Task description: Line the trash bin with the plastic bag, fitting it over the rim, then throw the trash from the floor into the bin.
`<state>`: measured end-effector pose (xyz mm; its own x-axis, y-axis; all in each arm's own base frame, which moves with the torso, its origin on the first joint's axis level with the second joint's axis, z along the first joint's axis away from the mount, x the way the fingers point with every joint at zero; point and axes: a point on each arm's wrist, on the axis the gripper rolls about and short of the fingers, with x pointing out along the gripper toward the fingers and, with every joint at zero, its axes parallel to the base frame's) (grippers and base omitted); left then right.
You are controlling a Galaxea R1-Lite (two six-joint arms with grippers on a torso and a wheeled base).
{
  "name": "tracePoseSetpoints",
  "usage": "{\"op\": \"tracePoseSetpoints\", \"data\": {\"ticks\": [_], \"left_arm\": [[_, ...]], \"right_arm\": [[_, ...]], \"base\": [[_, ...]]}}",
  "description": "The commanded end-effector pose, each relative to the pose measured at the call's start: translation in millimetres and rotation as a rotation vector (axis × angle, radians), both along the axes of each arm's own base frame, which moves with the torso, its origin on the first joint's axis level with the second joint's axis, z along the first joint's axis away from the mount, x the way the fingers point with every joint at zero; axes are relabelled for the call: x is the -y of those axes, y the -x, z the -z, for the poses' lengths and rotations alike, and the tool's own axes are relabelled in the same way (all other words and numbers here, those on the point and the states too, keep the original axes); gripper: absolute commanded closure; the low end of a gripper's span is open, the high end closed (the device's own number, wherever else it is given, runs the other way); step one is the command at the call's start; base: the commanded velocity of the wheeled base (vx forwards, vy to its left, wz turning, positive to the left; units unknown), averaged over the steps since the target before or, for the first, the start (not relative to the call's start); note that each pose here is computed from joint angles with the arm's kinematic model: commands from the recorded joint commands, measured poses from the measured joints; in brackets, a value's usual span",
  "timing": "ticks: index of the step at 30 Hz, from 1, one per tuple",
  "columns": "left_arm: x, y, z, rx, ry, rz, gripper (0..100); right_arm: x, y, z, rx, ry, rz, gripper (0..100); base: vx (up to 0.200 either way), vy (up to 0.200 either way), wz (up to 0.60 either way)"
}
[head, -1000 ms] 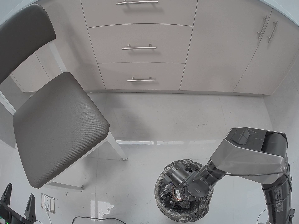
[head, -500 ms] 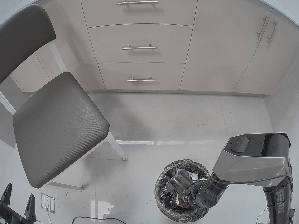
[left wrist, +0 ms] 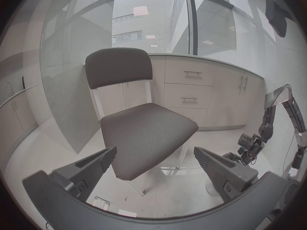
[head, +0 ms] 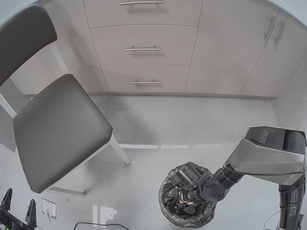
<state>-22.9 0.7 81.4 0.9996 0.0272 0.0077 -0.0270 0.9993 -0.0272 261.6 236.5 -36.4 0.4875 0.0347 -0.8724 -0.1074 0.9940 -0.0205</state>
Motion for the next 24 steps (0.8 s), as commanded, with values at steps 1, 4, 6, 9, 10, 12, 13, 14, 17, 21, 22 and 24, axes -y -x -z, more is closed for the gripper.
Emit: {"op": "tracePoseSetpoints", "data": {"ticks": [1, 4, 6, 9, 10, 12, 13, 14, 17, 21, 22, 24], "left_arm": [[0.0, -0.2, 5.2, -0.003, 0.001, 0.000, 0], [0.0, -0.2, 5.2, -0.003, 0.001, 0.000, 0], [0.0, -0.3, 5.2, -0.005, 0.001, 0.000, 0], [0.0, -0.2, 5.2, -0.003, 0.001, 0.000, 0], [0.0, -0.2, 5.1, -0.002, 0.001, 0.000, 0], [0.0, -0.2, 5.2, -0.003, 0.001, 0.000, 0], [0.0, -0.2, 5.1, -0.002, 0.001, 0.000, 0], [0.0, -0.2, 5.2, -0.003, 0.001, 0.000, 0], [0.0, -0.2, 5.1, -0.002, 0.001, 0.000, 0], [0.0, -0.2, 5.2, -0.003, 0.001, 0.000, 0], [0.0, -0.2, 5.1, -0.002, 0.001, 0.000, 0], [0.0, -0.2, 5.2, -0.003, 0.001, 0.000, 0]], "right_arm": [[-6.4, -33.4, 2.7, 0.031, -0.025, 0.054, 100], [-4.3, -50.6, 9.4, 0.047, -0.031, 0.079, 100], [-3.6, -62.5, 7.4, 0.068, -0.041, 0.086, 100], [-1.4, -75.2, 11.6, 0.080, -0.037, 0.086, 100], [-0.9, -79.9, 14.7, 0.083, -0.036, 0.088, 100], [0.0, -83.0, 16.7, 0.084, -0.036, 0.093, 100], [0.8, -86.3, 18.4, 0.087, -0.037, 0.099, 100], [0.5, -86.8, 19.1, 0.088, -0.036, 0.100, 100], [2.3, -94.6, 20.0, 0.099, -0.043, 0.113, 100], [4.1, -104.8, 21.0, 0.115, -0.049, 0.122, 100], [4.2, -106.0, 20.8, 0.118, -0.051, 0.123, 100], [3.0, -107.9, 18.3, 0.128, -0.057, 0.124, 100]], "base": [[0.000, 0.000, 0.00], [0.000, 0.000, 0.00], [0.000, 0.000, 0.00], [0.000, 0.000, 0.00], [0.000, 0.000, 0.00], [0.000, 0.000, 0.00], [0.000, 0.000, 0.00], [0.000, 0.000, 0.00], [0.000, 0.000, 0.00], [0.000, 0.000, 0.00], [0.000, 0.000, 0.00], [0.000, 0.000, 0.00]]}}
